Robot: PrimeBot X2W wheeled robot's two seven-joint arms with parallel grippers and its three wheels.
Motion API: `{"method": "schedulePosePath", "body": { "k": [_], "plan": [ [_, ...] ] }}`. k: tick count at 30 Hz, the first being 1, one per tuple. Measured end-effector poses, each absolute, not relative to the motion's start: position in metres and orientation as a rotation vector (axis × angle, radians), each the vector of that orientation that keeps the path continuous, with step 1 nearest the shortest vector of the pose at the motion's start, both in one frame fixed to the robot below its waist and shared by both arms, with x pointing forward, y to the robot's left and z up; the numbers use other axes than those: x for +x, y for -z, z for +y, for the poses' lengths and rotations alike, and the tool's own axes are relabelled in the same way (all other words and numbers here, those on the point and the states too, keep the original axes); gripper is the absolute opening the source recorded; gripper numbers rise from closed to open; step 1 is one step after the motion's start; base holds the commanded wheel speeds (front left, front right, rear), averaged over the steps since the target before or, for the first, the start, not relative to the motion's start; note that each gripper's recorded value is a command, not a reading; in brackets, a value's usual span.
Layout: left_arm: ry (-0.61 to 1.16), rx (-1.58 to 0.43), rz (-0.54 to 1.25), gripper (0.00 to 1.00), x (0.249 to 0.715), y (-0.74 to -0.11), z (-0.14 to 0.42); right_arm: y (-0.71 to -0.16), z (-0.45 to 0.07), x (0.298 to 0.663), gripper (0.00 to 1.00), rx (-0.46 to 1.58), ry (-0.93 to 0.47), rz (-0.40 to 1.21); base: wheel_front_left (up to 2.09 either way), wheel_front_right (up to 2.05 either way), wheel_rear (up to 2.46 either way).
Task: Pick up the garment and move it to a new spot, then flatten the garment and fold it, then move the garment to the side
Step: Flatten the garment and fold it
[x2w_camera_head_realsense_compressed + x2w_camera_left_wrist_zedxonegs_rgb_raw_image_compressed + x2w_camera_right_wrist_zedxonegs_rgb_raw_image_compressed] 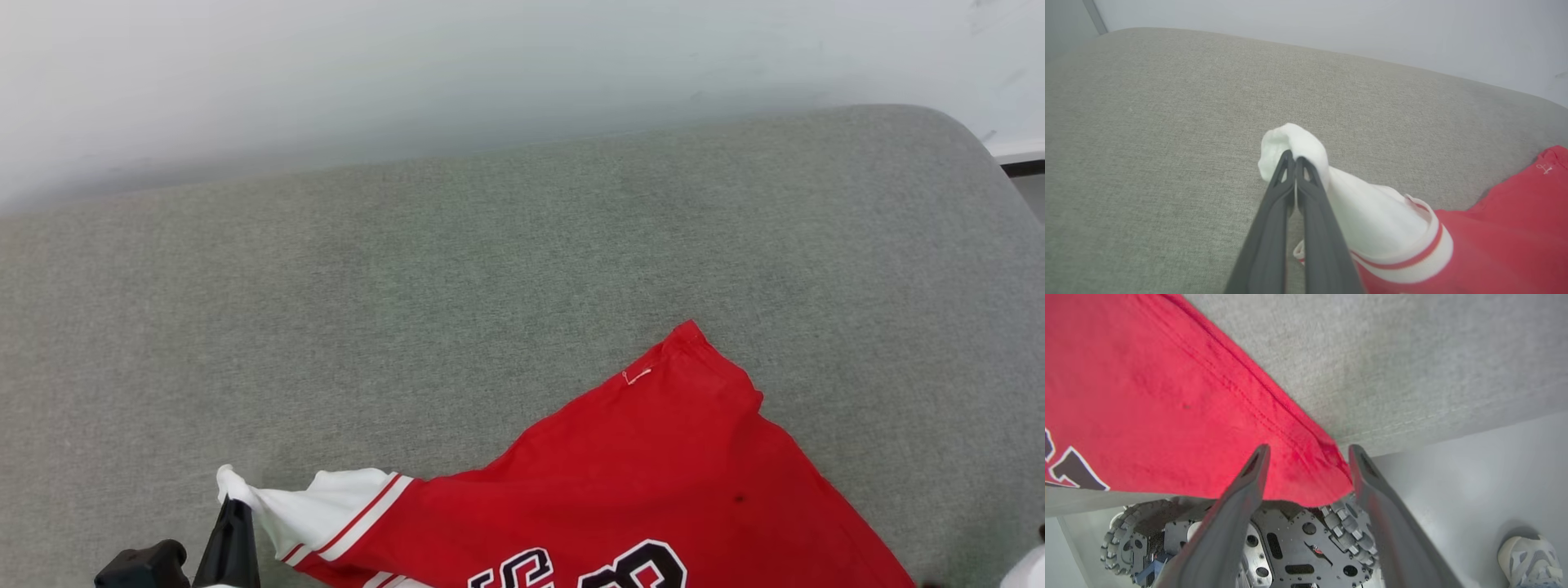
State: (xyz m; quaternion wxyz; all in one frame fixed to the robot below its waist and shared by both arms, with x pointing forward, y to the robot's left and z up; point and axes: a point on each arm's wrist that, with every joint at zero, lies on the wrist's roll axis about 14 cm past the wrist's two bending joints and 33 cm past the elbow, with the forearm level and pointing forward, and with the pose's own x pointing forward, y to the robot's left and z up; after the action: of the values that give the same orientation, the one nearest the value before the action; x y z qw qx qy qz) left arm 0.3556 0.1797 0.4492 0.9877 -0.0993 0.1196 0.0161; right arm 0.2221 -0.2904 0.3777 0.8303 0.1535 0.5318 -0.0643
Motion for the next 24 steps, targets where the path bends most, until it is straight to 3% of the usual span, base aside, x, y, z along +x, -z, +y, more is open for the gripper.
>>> {"method": "schedulePosePath", "body": {
  "k": [7, 10, 15, 24],
  "plan": [
    [-0.020, -0.195, 0.251, 0.00, 0.362, -0.449, 0.177, -0.451, -0.318, 0.315, 1.00, 0.227, 0.184, 0.616, 0.00, 0.00, 0.00],
    [-0.012, -0.192, 0.245, 0.00, 0.368, -0.451, 0.175, -0.467, -0.317, 0.347, 1.00, 0.206, 0.170, 0.501, 0.00, 0.00, 0.00],
    [-0.016, -0.198, 0.237, 0.00, 0.373, -0.452, 0.176, -0.463, -0.286, 0.387, 1.00, 0.192, 0.056, 0.542, 0.00, 0.00, 0.00],
    [0.004, -0.206, 0.219, 0.00, 0.397, -0.448, 0.167, -0.424, -0.214, 0.429, 1.00, 0.101, -0.192, 0.943, 0.00, 0.00, 0.00]
  ]
}}
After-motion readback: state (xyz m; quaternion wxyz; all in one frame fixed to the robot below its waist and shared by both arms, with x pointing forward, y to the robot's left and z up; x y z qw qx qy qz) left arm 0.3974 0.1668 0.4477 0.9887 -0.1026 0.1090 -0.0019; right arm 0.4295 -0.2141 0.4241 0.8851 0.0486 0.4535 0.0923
